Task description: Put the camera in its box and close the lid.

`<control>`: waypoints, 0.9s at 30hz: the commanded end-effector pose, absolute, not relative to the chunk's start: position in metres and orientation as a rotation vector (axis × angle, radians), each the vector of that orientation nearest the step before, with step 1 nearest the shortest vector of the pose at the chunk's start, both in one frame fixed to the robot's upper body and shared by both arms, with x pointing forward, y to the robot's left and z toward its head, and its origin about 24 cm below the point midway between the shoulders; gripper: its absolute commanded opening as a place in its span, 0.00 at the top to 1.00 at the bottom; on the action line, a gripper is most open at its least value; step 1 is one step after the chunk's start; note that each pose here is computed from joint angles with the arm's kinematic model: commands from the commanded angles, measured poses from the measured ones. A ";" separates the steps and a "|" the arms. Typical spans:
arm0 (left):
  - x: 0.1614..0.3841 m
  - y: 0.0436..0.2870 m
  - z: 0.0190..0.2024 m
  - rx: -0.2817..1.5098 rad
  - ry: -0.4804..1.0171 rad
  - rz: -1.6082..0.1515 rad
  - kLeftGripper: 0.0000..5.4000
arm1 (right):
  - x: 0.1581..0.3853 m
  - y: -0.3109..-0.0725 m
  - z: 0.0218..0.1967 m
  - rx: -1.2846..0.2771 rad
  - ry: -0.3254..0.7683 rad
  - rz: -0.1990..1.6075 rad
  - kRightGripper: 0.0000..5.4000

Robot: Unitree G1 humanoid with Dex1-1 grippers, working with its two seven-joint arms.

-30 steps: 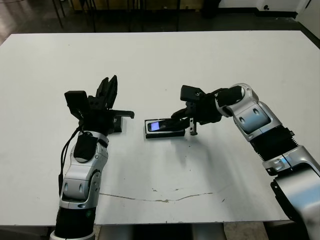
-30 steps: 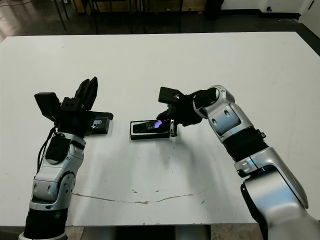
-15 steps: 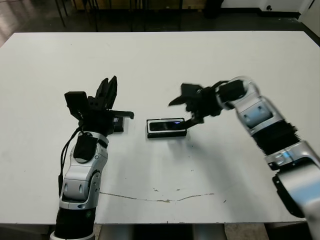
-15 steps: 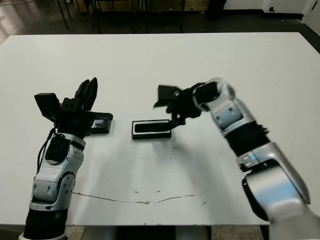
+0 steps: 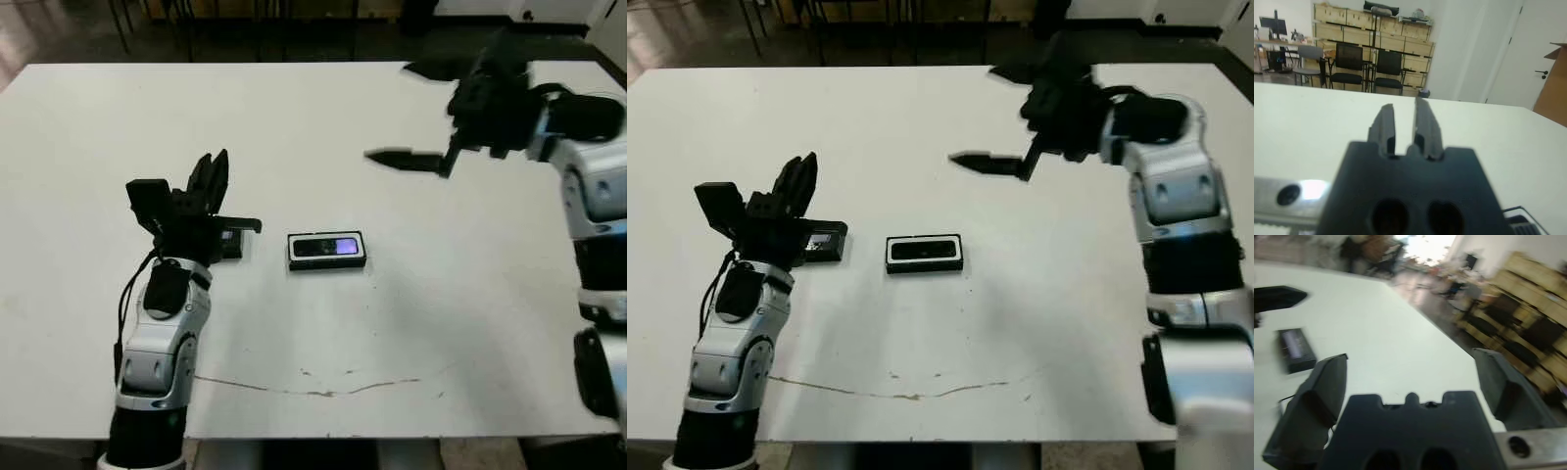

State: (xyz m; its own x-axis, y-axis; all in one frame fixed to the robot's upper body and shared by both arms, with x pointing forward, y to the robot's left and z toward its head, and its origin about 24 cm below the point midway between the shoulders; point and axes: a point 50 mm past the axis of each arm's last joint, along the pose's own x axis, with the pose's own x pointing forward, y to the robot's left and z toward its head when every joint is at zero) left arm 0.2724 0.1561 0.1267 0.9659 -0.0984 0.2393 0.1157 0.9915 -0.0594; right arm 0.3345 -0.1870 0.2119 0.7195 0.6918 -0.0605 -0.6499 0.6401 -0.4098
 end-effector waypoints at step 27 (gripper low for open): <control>0.389 0.235 0.161 0.877 0.675 -0.683 1.00 | 0.301 -0.206 0.174 -0.336 0.119 0.881 1.00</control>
